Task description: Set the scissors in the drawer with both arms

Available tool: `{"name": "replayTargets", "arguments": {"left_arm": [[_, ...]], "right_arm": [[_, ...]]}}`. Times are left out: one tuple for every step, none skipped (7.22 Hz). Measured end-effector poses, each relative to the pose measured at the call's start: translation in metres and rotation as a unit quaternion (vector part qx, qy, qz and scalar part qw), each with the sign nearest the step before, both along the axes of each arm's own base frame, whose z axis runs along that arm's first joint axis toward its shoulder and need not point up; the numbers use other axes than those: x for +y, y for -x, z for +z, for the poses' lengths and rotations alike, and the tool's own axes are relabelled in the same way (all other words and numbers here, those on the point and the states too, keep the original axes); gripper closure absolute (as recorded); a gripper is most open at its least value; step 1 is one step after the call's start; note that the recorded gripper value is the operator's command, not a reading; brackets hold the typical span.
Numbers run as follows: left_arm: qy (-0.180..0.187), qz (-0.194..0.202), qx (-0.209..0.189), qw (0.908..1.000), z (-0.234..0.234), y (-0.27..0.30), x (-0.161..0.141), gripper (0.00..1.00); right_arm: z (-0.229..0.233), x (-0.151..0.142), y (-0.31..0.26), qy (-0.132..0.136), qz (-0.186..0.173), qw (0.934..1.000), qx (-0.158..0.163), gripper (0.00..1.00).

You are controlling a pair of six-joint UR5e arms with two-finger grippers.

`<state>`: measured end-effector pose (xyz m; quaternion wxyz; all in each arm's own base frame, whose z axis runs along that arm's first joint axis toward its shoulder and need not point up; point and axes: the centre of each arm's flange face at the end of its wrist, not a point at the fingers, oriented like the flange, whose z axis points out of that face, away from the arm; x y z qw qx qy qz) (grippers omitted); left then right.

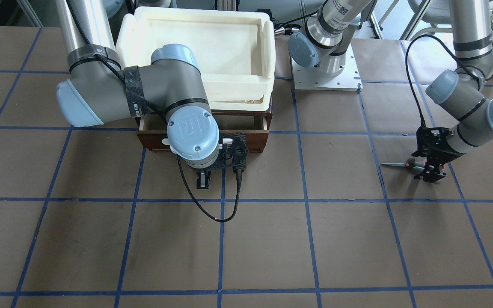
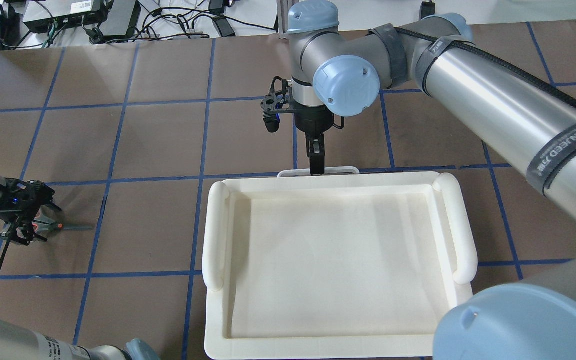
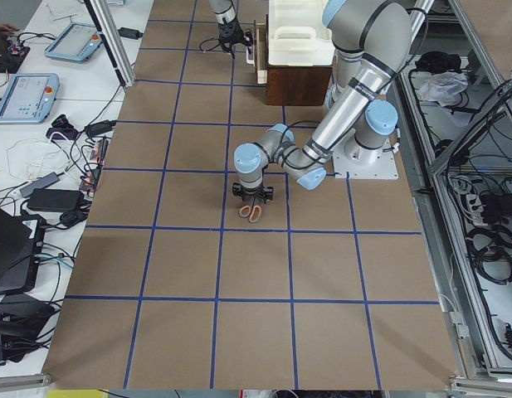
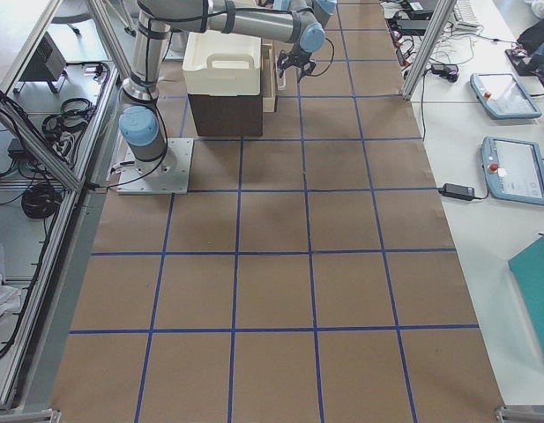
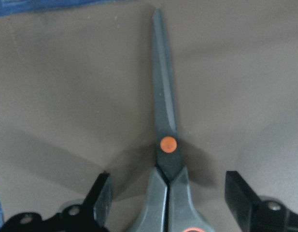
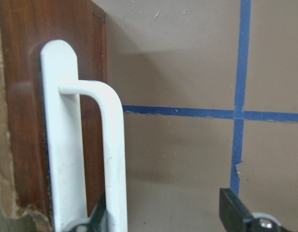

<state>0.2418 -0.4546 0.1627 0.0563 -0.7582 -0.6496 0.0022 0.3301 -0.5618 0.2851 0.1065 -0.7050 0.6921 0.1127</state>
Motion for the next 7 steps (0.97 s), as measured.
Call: {"name": "replayTargets", "arguments": {"left_arm": [[0.005, -0.005, 0.005, 1.0, 0.0, 0.0, -0.001, 0.56], [0.012, -0.011, 0.012, 0.9998, 0.001, 0.001, -0.002, 0.62], [0.017, -0.014, 0.015, 0.9997, 0.001, 0.001, -0.003, 0.7], [0.019, -0.014, 0.016, 0.9996, 0.002, 0.001, -0.004, 0.76], [0.02, -0.013, 0.016, 0.9996, 0.003, -0.002, -0.003, 0.82], [0.022, -0.009, 0.015, 0.9996, 0.004, -0.006, -0.002, 0.88], [0.025, -0.006, 0.012, 0.9996, 0.007, -0.009, -0.002, 0.92]], "right_arm": [[0.001, -0.007, -0.002, 0.005, 0.0, 1.0, -0.001, 0.22], [0.003, -0.015, -0.003, 0.01, -0.001, 0.9999, -0.002, 0.22], [0.004, -0.022, -0.002, 0.013, -0.003, 0.9999, -0.004, 0.24], [0.005, -0.029, 0.0, 0.017, -0.005, 0.9998, -0.006, 0.28], [0.008, -0.037, 0.002, 0.022, -0.006, 0.9997, -0.008, 0.27], [0.009, -0.045, 0.002, 0.027, -0.005, 0.9996, -0.01, 0.27], [0.01, -0.05, 0.003, 0.03, -0.005, 0.9995, -0.011, 0.27]]}}
